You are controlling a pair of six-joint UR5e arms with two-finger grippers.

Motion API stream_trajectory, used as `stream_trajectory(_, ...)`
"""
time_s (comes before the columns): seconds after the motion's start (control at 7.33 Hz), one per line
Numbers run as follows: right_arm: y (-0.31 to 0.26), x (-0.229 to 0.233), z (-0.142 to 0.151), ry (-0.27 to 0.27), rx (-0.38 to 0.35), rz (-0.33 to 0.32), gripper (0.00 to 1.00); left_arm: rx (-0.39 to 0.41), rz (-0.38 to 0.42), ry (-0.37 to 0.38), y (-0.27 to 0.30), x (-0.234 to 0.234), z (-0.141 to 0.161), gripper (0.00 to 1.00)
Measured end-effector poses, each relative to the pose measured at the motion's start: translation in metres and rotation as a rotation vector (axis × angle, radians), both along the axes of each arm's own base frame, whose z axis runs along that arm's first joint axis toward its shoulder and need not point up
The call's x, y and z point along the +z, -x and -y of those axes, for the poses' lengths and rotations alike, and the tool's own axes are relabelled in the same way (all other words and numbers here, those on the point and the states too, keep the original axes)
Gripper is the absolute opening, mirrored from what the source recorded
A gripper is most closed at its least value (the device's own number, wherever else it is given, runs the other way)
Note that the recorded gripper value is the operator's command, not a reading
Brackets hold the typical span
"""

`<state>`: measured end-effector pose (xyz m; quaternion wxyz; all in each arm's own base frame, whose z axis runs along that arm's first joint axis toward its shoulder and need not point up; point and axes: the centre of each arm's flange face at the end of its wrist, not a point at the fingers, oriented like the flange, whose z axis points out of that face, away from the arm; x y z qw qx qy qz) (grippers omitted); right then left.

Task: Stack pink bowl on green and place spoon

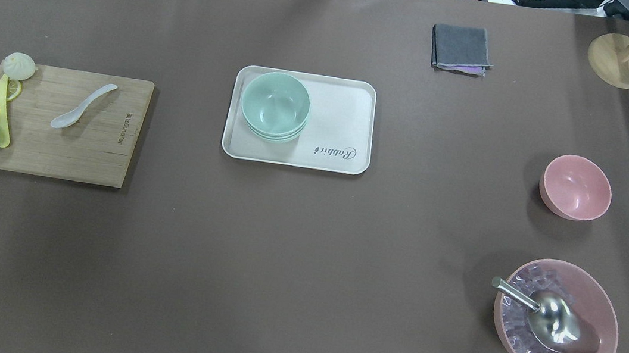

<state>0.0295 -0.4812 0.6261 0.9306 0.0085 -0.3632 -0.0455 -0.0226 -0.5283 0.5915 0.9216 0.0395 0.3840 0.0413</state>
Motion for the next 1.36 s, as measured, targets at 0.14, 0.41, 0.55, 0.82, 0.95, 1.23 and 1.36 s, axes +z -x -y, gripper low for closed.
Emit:
stream_trajectory(0.14,0.001,-0.002,0.002,-0.006,-0.002,0.0,1.0,-0.002,-0.003,0.0,0.0,0.01,0.0,0.98)
stream_trajectory(0.41,0.004,-0.01,0.002,-0.064,-0.003,0.006,1.0,-0.016,-0.022,0.015,-0.001,0.04,-0.005,0.98)
stream_trajectory(0.55,0.005,-0.011,0.002,-0.086,-0.005,0.008,1.0,-0.02,-0.028,0.022,-0.001,0.049,-0.01,0.98)
stream_trajectory(0.82,0.013,-0.011,0.002,-0.101,-0.02,0.01,1.0,-0.024,-0.033,0.022,-0.001,0.053,-0.014,0.98)
stream_trajectory(0.95,0.02,-0.009,0.002,-0.11,-0.034,0.009,1.0,-0.025,-0.034,0.017,-0.001,0.052,-0.014,0.98)
stream_trajectory(1.23,0.024,-0.006,0.0,-0.121,-0.043,0.013,1.0,-0.024,-0.04,0.002,-0.001,0.048,-0.012,0.98)
stream_trajectory(1.36,0.025,-0.007,0.0,-0.124,-0.044,0.015,1.0,-0.023,-0.048,-0.005,-0.002,0.046,-0.011,0.98)
